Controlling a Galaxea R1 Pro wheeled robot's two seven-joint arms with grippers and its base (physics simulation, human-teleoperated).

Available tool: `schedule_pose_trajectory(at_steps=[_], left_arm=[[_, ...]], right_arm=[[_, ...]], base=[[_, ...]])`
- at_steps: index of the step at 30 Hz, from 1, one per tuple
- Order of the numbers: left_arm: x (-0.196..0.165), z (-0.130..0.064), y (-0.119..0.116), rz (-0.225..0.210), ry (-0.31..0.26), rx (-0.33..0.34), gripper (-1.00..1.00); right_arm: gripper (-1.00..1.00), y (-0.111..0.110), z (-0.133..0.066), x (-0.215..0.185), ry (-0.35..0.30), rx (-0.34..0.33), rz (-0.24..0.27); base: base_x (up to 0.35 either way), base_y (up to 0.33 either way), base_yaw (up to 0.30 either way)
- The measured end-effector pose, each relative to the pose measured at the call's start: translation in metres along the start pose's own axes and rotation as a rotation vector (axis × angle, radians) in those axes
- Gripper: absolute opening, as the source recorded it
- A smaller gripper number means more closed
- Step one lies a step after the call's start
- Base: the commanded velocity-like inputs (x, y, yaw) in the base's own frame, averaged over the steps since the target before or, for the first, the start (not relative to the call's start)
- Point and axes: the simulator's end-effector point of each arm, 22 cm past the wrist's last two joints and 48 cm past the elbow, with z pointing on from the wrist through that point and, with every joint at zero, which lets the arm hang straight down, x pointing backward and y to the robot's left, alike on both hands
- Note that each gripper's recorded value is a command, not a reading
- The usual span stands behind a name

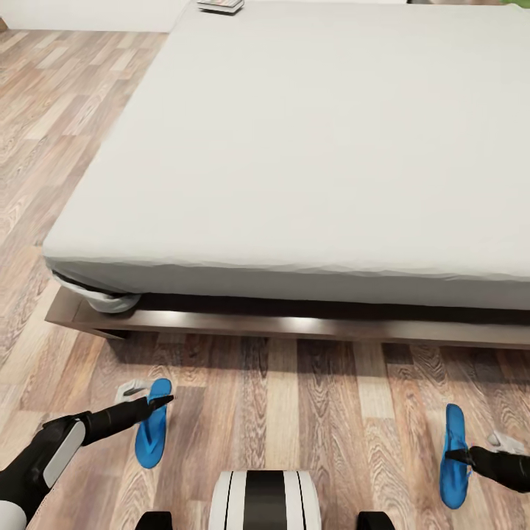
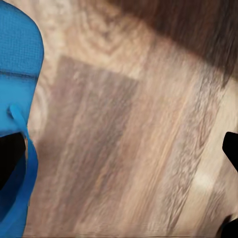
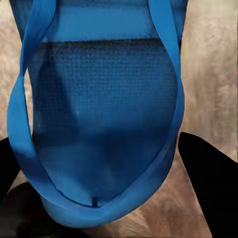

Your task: In the bedroom, move the book from the bed onto either nightstand, and place the two sandals side by side next to the bed.

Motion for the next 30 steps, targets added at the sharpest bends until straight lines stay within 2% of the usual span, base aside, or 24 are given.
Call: schedule_pose_trajectory(at_steps=[3, 5, 8, 14, 27, 29, 30], left_arm=[[0.001, -0.001, 0.001, -0.007, 0.006, -0.001, 1.00], [0.001, -0.001, 0.001, -0.010, 0.006, -0.003, 1.00], [0.001, -0.002, 0.002, -0.011, 0.006, -0.005, 1.00], [0.001, -0.001, 0.002, -0.012, 0.006, -0.004, 1.00], [0.003, -0.003, -0.001, -0.023, 0.019, 0.014, 1.00], [0.003, -0.002, -0.001, -0.023, 0.019, 0.014, 1.00], [0.003, -0.002, -0.002, -0.023, 0.019, 0.014, 1.00]], right_arm=[[-1.00, -0.036, -0.002, -0.009, -0.036, 0.172, -0.049], [-1.00, -0.045, -0.004, -0.013, -0.049, 0.220, -0.060], [-1.00, -0.051, -0.006, -0.018, -0.070, 0.250, -0.077], [-1.00, -0.053, -0.009, -0.040, -0.167, 0.268, -0.153], [-1.00, -0.052, -0.010, -0.046, -0.186, 0.273, -0.171], [-1.00, -0.064, -0.014, -0.047, -0.186, 0.329, -0.173], [-1.00, -0.075, -0.018, -0.048, -0.187, 0.386, -0.175]], base=[[0.000, 0.305, 0.000], [0.000, 0.314, 0.000], [0.000, 0.317, 0.000], [0.000, 0.320, 0.000], [0.000, 0.320, 0.000], [0.000, 0.320, 0.000], [0.000, 0.320, 0.000]])
